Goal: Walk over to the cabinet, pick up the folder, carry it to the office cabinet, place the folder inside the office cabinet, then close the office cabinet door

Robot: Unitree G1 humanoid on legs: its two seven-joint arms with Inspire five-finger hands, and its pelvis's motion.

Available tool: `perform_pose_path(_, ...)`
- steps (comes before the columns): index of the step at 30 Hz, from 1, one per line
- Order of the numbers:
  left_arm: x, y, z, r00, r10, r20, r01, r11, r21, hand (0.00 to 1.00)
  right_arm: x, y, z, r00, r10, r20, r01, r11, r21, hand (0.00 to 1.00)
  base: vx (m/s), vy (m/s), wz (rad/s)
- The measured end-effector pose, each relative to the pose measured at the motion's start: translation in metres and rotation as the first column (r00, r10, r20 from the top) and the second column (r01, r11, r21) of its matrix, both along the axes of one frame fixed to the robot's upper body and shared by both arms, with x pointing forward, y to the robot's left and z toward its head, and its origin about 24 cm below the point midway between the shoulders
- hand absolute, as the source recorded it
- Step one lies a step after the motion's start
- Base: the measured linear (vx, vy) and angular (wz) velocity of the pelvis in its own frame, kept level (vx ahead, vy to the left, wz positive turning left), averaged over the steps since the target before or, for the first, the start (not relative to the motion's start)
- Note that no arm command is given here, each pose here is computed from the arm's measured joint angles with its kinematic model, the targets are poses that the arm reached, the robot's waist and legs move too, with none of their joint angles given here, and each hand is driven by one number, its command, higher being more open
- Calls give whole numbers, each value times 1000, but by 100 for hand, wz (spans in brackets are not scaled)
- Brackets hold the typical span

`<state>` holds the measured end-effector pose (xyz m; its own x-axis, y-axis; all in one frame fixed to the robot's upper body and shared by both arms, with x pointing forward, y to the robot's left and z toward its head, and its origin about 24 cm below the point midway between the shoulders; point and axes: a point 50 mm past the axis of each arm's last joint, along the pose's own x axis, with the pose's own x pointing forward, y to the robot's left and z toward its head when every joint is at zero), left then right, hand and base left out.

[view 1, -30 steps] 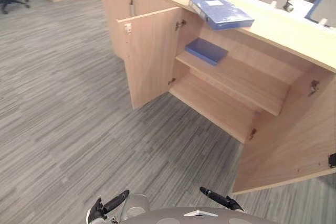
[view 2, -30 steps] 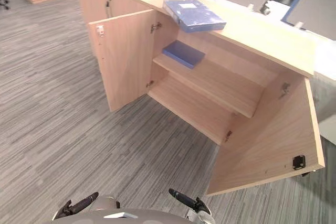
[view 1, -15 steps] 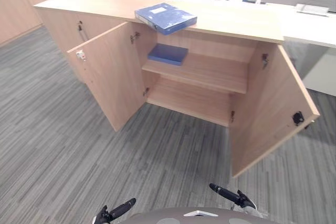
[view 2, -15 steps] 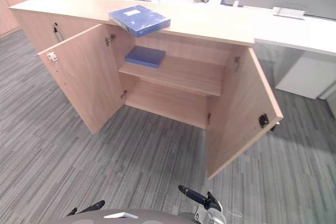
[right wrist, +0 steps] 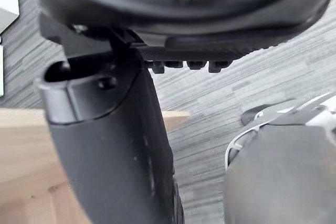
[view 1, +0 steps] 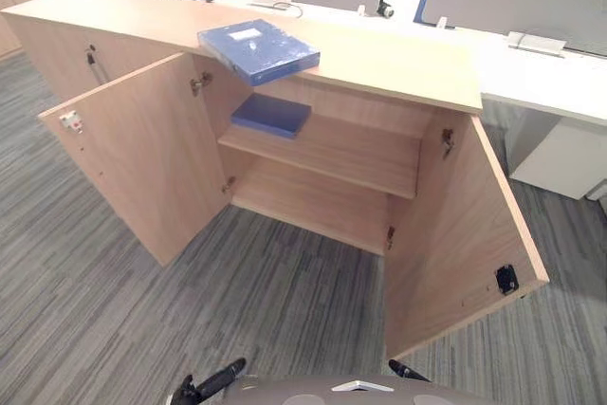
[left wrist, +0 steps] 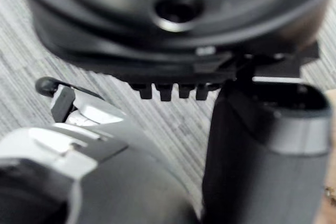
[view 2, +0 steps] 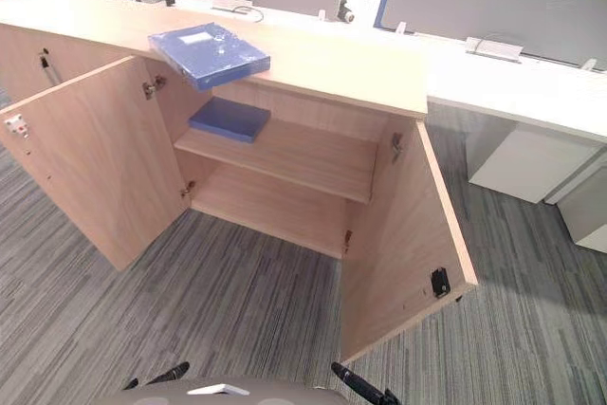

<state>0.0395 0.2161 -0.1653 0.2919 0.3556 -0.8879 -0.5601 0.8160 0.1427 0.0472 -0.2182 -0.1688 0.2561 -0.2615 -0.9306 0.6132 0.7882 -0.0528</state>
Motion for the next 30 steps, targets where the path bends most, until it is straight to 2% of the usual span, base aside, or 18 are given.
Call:
perform_pose_path(2,13,1,2,997,-70,40,69,998,4,100,2,-2,-1,999,-44,-14,44,999,5,100,213,176,-46)
perform_pose_path(4,23,-6,2,991,-122,56,122,993,2,100,16,0,0,1000,-21,19,21,1000,6,100,227,239,-79)
perform_pose_path(5,22,-8,2,991,-119,57,119,993,-5,100,19,2,1,1000,-9,26,9,1000,9,100,309,225,-88)
perform_pose_path(6,19,0,2,993,-109,41,109,994,7,100,25,13,0,999,6,44,-7,999,34,100,417,207,-50)
perform_pose_path(9,33,7,6,990,-124,69,121,992,41,100,29,23,-1,997,47,56,-50,997,54,100,320,118,3)
perform_pose_path(19,3,3,-2,993,-107,-41,107,994,4,100,26,21,-2,997,68,35,-70,996,55,100,125,115,-23)
perform_pose_path(24,-4,-3,-4,986,-149,-72,148,989,-14,100,27,2,2,997,60,43,-60,998,9,100,23,151,-15)
perform_pose_path(30,-3,1,-3,982,-173,-71,174,985,6,100,37,4,5,990,110,84,-109,994,-19,100,136,26,31)
